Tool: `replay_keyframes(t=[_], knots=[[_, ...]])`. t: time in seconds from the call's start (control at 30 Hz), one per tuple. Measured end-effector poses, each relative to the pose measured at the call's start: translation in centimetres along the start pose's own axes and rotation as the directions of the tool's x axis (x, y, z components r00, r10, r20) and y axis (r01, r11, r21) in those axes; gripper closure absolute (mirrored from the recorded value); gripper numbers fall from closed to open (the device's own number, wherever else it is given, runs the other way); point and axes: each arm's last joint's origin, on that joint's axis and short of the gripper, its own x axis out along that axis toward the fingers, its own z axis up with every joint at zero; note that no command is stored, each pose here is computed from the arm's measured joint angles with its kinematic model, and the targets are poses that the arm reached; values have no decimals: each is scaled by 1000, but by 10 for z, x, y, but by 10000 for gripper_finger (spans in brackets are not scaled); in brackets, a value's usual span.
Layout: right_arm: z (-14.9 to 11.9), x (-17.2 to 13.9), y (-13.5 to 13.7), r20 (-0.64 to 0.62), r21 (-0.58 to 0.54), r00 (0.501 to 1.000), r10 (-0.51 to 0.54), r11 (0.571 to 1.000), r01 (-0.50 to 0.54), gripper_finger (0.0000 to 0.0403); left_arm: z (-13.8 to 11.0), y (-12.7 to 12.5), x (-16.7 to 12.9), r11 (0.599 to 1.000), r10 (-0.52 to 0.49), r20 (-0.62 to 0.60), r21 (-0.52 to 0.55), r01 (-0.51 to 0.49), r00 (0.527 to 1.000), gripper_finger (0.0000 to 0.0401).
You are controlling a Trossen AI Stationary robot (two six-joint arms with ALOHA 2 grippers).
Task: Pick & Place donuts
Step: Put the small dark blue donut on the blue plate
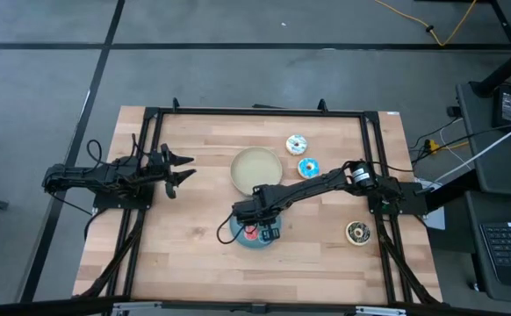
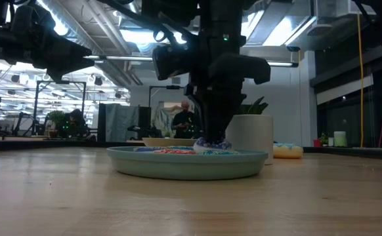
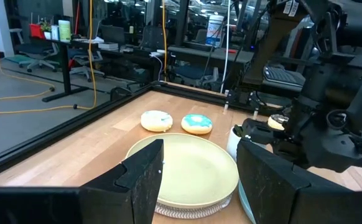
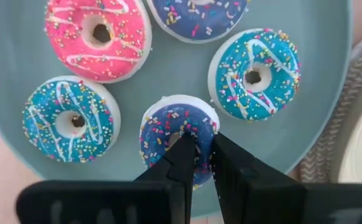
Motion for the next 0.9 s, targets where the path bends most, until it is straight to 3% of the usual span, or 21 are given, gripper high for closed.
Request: replay_keyframes(t=[0.37, 0.73, 0.9], knots=[[1, 0, 0, 12, 5, 1000, 2, 1000, -3, 346, 0, 0, 0, 1000, 0, 0, 0, 0, 1000, 205], [1, 0, 0, 12, 7, 1000, 12, 1000, -12, 285, 0, 0, 0, 1000, 0, 0, 0, 0, 1000, 205], [2, 0, 0, 20, 9, 1000, 5, 1000, -5, 277, 0, 0, 0, 1000, 0, 0, 0, 0, 1000, 205]])
